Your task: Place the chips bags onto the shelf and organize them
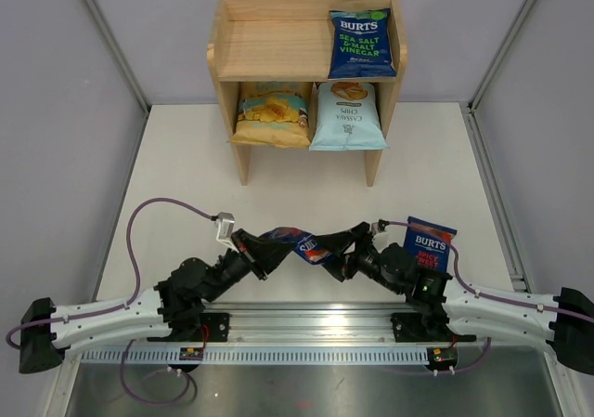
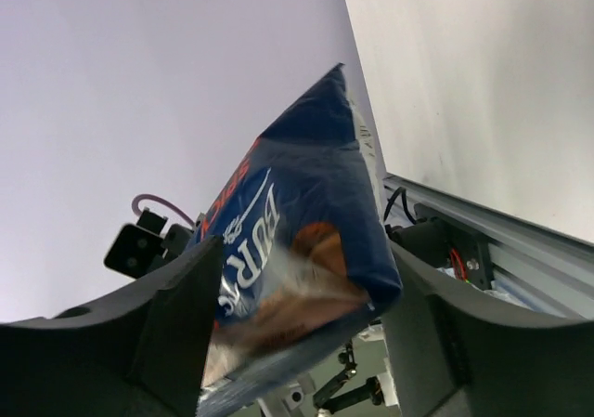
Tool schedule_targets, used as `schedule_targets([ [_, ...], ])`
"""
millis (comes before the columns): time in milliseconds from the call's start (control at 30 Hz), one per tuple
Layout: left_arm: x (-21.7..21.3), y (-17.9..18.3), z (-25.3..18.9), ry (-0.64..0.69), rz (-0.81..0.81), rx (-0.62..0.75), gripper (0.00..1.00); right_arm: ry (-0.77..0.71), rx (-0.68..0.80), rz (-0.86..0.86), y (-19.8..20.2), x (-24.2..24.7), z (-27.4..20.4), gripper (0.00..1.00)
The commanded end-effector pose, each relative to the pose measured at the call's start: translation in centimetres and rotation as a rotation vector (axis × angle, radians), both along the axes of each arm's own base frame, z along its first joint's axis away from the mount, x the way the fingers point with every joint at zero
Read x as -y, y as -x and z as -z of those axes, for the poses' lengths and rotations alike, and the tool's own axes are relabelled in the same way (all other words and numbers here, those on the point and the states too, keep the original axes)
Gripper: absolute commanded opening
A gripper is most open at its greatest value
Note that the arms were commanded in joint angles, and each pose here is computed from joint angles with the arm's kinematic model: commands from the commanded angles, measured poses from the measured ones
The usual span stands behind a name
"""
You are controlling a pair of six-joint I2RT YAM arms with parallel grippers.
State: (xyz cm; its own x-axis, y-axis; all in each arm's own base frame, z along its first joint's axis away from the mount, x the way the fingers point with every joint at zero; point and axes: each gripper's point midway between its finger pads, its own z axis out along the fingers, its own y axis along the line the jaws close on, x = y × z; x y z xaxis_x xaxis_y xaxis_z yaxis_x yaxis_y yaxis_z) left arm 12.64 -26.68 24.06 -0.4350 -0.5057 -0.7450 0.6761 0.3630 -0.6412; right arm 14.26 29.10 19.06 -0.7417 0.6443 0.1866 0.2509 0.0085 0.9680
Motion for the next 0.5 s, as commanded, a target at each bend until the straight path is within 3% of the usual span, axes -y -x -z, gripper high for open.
schedule_targets([
  [0,0.1,1.1,-3.0,0.089,0.046,0.101,0.00,-0.094,0.044,0.025,-0.6,-0.6,-3.3,0.69],
  [100,0.7,1.9,-2.9,0.078,0.086,0.123,0.00,-0.098,0.079,0.015,-0.6,-0.9,-4.0,0.51],
  [300,0.2,1.2,-1.5,0.036,0.041,0.081,0.00,-0.076,0.145,0.018,-0.5,-0.5,-5.4,0.33],
  [433,-0.9,0.2,-0.4,0.017,-0.028,0.012,0.61,-0.047,0.211,0.059,-0.9,0.6,-6.0,0.27],
  [467,-1.2,0.0,0.3,-0.001,-0.047,-0.008,0.70,-0.054,0.233,0.081,-1.1,1.1,-6.5,0.27],
])
